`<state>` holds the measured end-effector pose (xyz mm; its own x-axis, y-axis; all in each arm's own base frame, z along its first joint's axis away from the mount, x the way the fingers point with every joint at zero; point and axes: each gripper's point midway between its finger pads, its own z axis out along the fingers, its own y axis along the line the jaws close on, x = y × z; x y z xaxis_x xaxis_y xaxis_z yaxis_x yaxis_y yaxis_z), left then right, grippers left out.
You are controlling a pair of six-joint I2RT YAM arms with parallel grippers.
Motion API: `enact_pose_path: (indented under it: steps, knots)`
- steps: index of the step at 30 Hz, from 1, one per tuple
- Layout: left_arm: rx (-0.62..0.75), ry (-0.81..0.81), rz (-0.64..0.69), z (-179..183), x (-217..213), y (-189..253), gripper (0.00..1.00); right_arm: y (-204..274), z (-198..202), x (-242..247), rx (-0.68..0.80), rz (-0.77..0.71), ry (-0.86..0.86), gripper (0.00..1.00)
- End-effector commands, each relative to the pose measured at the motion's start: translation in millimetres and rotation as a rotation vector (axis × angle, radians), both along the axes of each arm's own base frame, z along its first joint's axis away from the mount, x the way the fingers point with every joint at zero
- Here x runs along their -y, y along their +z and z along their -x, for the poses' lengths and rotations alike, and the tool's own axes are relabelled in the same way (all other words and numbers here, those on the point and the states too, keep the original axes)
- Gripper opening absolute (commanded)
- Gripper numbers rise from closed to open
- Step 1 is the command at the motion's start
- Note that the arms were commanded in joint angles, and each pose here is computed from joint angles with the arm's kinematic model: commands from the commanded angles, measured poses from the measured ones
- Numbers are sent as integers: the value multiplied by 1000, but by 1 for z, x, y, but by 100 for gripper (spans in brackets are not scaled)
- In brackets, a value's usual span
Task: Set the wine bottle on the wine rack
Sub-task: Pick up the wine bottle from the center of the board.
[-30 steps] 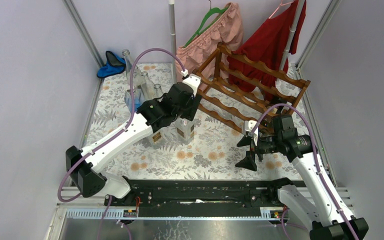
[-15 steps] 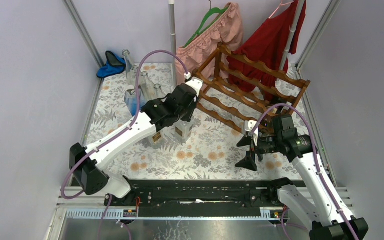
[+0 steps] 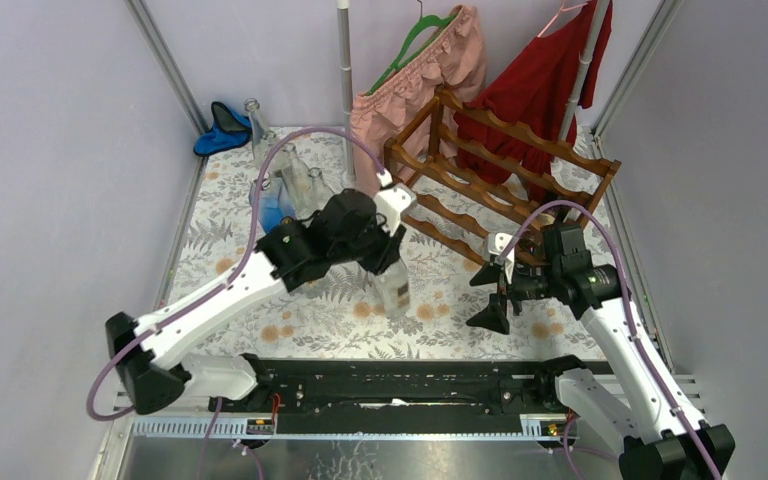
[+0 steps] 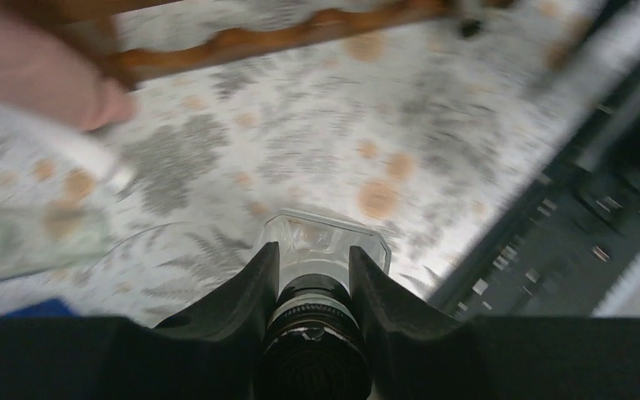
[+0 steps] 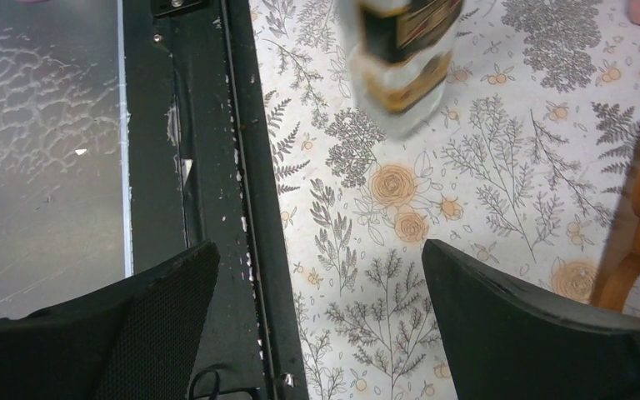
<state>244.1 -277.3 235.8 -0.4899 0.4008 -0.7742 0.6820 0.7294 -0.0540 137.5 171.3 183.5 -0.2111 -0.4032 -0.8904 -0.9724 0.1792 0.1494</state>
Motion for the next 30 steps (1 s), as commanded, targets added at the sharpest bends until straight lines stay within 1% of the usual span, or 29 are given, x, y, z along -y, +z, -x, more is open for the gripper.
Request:
enact_pose_path:
  steps: [1,2,5,7,10,14,18,22,25,30]
  knots:
    - [173,-420,310,57,51,72,0,19,-8,-15,95,-91,110,100]
    - [194,-474,318,67,54,70,0,25,-9,-17,139,-106,144,100]
    - [279,-586,373,88,61,76,0,38,-16,-25,186,-149,195,100]
    - [344,-654,425,100,65,82,0,43,-21,-32,174,-173,205,100]
    - [409,-689,498,110,66,91,0,39,-25,-46,130,-160,195,100]
    - [440,-671,534,108,66,97,0,25,-10,-58,98,-177,239,100]
    - [415,-652,576,108,70,97,0,13,-7,-62,103,-162,253,100]
    - [387,-569,577,95,72,96,0,4,2,-64,115,-160,301,100]
    - [353,-521,616,92,71,100,0,-15,1,-62,140,-115,296,100]
    - [352,-516,712,96,67,114,0,-31,-4,-62,173,-74,280,100]
